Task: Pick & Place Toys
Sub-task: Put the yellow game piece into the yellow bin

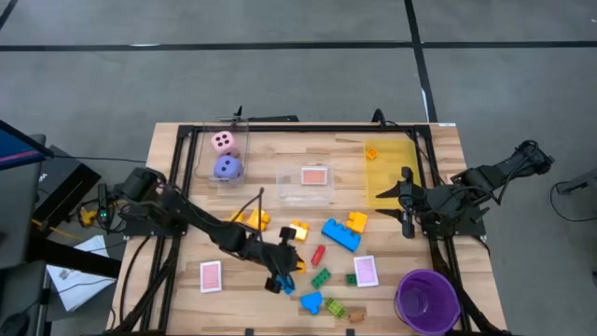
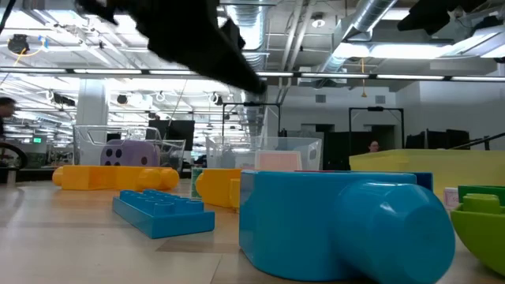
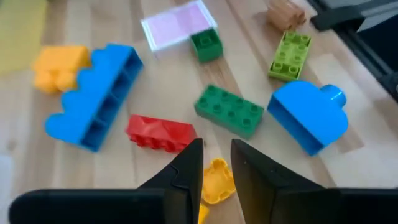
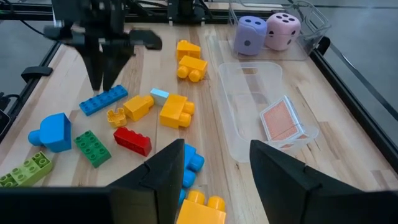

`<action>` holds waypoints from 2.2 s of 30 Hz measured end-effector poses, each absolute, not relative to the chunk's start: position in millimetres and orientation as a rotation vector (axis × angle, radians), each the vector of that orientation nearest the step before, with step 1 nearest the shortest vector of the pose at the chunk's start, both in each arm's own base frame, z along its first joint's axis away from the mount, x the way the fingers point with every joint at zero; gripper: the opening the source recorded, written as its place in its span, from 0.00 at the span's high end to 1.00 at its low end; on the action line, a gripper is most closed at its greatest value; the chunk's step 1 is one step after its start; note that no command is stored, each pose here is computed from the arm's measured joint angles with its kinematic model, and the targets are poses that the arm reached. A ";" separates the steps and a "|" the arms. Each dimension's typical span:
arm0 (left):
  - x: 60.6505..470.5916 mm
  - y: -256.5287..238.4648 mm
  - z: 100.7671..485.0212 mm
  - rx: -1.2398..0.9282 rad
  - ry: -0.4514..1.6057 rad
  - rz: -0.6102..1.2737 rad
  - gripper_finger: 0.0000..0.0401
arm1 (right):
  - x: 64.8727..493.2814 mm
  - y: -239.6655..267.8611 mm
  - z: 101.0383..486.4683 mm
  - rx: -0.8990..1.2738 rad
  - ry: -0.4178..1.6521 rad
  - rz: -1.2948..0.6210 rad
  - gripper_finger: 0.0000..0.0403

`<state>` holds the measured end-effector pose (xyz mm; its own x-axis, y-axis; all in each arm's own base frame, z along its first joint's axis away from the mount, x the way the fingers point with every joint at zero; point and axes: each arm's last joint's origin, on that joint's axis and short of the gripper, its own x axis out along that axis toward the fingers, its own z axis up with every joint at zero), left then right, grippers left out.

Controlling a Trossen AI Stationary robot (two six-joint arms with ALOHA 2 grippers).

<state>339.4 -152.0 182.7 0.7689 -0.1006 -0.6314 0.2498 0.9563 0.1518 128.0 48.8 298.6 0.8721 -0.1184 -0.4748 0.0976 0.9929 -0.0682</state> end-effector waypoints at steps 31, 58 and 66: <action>347.9 -163.9 138.8 0.325 0.722 -0.270 0.79 | 127.8 48.7 298.0 -0.049 0.504 -0.112 0.57; 347.4 -158.6 127.6 0.333 0.796 -0.259 0.76 | 127.7 48.7 297.5 -0.047 0.508 -0.111 0.57; 347.5 -159.4 126.0 0.325 0.799 -0.280 0.76 | 127.7 48.7 297.5 -0.047 0.508 -0.111 0.57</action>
